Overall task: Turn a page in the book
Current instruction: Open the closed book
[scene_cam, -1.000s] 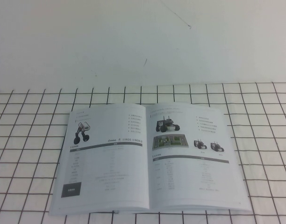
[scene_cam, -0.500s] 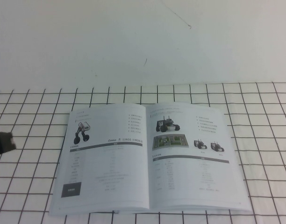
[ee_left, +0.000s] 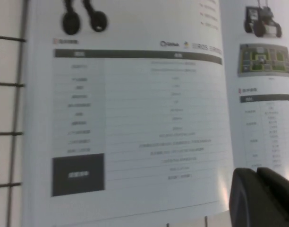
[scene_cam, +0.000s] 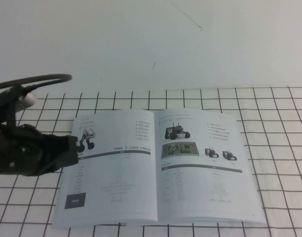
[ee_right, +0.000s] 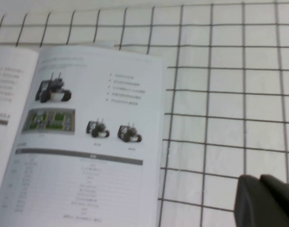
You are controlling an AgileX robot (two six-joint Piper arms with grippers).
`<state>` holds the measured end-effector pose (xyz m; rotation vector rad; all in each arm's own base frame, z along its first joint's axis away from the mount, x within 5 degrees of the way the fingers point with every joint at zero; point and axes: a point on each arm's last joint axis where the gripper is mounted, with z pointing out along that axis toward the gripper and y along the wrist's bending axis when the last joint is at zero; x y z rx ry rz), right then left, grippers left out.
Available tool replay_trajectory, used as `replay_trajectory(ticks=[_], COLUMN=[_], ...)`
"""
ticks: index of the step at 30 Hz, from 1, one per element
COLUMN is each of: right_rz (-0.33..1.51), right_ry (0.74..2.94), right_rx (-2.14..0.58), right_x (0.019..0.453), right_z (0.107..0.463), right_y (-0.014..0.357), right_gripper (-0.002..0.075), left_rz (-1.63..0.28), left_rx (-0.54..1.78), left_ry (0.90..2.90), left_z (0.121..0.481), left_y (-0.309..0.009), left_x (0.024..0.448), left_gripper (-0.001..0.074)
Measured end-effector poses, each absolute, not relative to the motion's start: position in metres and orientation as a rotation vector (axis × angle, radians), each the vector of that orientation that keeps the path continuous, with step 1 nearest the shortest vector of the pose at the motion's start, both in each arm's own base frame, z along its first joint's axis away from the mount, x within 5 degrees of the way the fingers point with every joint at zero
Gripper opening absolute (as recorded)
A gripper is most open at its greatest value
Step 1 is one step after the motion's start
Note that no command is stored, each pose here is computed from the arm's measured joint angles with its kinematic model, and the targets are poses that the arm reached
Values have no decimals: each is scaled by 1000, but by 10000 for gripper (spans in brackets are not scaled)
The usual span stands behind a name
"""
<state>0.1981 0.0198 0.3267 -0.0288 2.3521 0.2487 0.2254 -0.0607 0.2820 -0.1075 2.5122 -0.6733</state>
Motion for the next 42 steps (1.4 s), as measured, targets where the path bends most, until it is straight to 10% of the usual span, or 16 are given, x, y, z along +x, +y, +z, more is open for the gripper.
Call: replay_trajectory(ticks=[16, 27, 42], right_rz=[620, 709, 657], right_ry=[2528, 2588, 2678], right_rx=[-309, -374, -386], right_x=[269, 287, 305], right_z=[245, 204, 149], right_y=[49, 65, 78], right_gripper=[10, 375, 412], left_rz=[-816, -729, -702], left_rx=[-19, -33, -33], left_ry=[2632, 2757, 2791], left_z=[203, 151, 138], left_y=[-96, -105, -105], left_x=[278, 290, 295], left_gripper=[-3, -3, -3])
